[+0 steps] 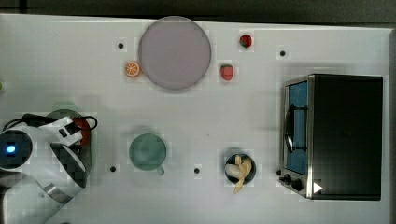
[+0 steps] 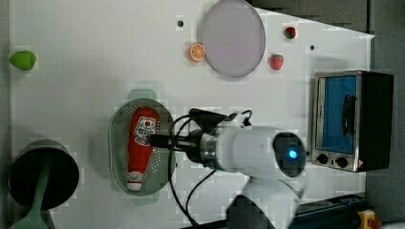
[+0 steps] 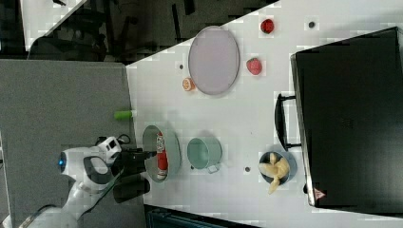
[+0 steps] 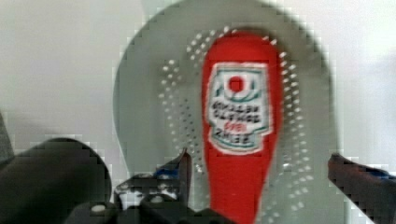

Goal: Pick Ketchup from the table and place it in strainer.

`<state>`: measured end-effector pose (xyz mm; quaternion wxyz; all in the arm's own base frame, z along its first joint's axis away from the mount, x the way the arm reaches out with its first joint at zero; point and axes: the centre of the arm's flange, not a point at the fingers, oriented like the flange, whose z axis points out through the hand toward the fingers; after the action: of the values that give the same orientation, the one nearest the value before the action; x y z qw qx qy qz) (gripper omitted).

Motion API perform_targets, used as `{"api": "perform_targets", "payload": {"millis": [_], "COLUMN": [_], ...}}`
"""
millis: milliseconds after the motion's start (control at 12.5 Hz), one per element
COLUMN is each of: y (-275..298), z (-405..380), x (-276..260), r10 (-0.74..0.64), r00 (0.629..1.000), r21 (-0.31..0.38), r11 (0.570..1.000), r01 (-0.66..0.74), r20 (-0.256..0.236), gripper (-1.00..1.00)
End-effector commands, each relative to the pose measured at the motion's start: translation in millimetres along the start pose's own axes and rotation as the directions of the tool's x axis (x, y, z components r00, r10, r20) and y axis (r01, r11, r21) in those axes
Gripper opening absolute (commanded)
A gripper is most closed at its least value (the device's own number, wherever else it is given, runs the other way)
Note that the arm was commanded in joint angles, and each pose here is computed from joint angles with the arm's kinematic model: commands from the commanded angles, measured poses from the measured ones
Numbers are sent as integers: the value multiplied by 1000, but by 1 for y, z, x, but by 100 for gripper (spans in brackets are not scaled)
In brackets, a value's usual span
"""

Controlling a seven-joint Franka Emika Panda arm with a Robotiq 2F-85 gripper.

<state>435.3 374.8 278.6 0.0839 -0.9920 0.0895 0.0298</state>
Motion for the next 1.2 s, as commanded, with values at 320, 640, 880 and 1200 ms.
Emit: {"api": "perform_targets", "payload": {"millis": [320, 640, 880, 1200], "y": [60, 128, 186, 258], "z": [-167, -269, -326, -385], "x": [61, 100, 110, 128], "r10": [249, 425, 495, 554], "r00": [958, 893, 858, 824], "r21": [-107, -43, -78, -68], "r11": [958, 899, 858, 823], "r01": [-265, -435, -507, -564], "r20": [-140, -145, -134, -123], "gripper": [100, 100, 100, 100]}}
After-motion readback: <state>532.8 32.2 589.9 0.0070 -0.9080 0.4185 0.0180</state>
